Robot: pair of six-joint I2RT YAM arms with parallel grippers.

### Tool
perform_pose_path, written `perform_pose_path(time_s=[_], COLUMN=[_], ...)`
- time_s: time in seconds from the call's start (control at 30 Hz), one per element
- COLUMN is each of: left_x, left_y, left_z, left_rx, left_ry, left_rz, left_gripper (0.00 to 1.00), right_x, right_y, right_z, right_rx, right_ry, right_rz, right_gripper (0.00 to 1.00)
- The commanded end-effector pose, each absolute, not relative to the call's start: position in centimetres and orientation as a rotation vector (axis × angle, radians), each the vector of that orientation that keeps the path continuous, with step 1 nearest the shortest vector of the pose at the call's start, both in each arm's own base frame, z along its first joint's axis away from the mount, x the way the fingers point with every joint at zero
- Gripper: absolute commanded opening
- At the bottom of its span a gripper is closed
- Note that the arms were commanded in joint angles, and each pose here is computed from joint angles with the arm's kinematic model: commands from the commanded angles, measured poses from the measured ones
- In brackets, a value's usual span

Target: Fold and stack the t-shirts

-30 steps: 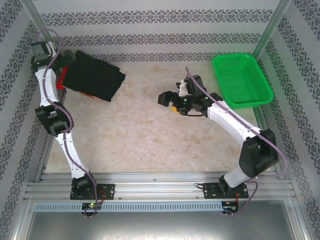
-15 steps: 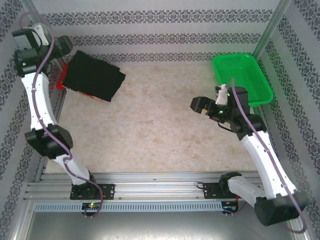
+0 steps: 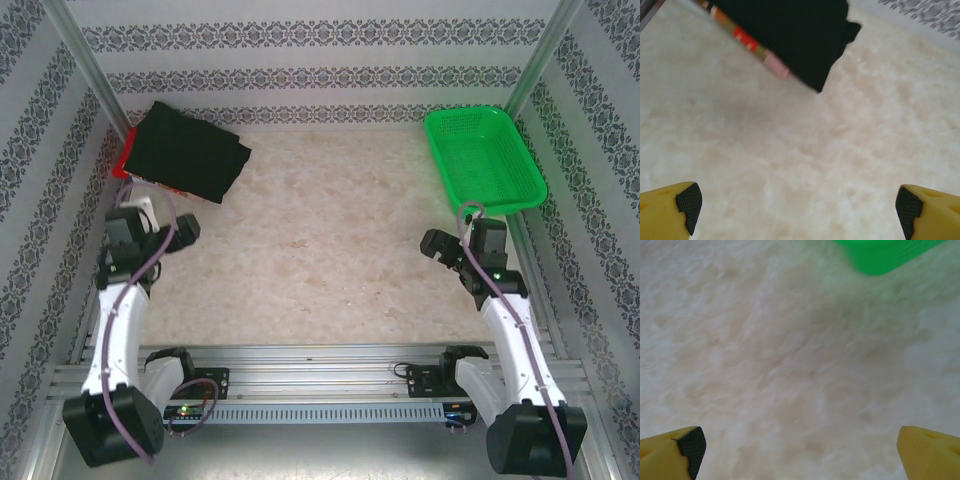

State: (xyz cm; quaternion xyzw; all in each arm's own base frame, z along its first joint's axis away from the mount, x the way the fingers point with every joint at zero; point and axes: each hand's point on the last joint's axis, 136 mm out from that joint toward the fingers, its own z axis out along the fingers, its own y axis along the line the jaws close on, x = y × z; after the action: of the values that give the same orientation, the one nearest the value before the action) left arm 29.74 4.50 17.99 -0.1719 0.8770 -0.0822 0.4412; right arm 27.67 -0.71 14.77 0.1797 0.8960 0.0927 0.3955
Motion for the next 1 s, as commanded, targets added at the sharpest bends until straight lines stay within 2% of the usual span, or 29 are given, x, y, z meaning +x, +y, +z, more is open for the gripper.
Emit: perform_pose_path(time_s=[0.0, 0.1, 0.3, 0.57, 0.7, 0.8, 0.87, 0.97], left_x=[29.9, 31.0, 32.6, 35.8, 34.9, 36.9, 37.9, 39.1], left_y=[6.0, 5.1, 6.4, 4.9, 6.0, 3.2, 2.5, 1.7], left_z=[17.6, 16.1, 13.9, 11.5, 12.5, 11.2, 10.0, 9.3], left_rx=[-0.42, -0.344, -0.407, -0.332, -0.296, -0.13, -0.102, -0.065], left_ry=[2.061, 1.988, 1.806, 1.799, 1.7, 1.72, 1.756, 1.864], left_rz=[-0.078, -0.123, -0.108, -0.269, -0.063, -0.122, -0.057, -0.049], left_gripper=[1.0, 1.0, 1.0, 1.0, 1.0, 1.0, 1.0, 1.0], right_x=[29.3, 29.3, 29.9, 33.4, 36.0, 37.1, 37.6, 38.9], right_y=[-3.8, -3.8, -3.2, -2.2, -1.4, -2.4, -2.9, -1.4], right_z=[16.6, 15.9, 12.7, 13.0, 13.3, 13.0, 12.0, 10.2], right_rx=[0.346, 0.285, 0.289, 0.177, 0.148, 0.166, 0.194, 0.114], right_ry=[2.055, 1.941, 1.867, 1.822, 1.793, 1.801, 1.807, 1.888], right_rz=[-0.012, -0.038, 0.019, 0.005, 0.07, 0.021, 0.038, 0.038], right_gripper=[0.98, 0.98, 0.98, 0.98, 0.98, 0.98, 0.98, 0.98])
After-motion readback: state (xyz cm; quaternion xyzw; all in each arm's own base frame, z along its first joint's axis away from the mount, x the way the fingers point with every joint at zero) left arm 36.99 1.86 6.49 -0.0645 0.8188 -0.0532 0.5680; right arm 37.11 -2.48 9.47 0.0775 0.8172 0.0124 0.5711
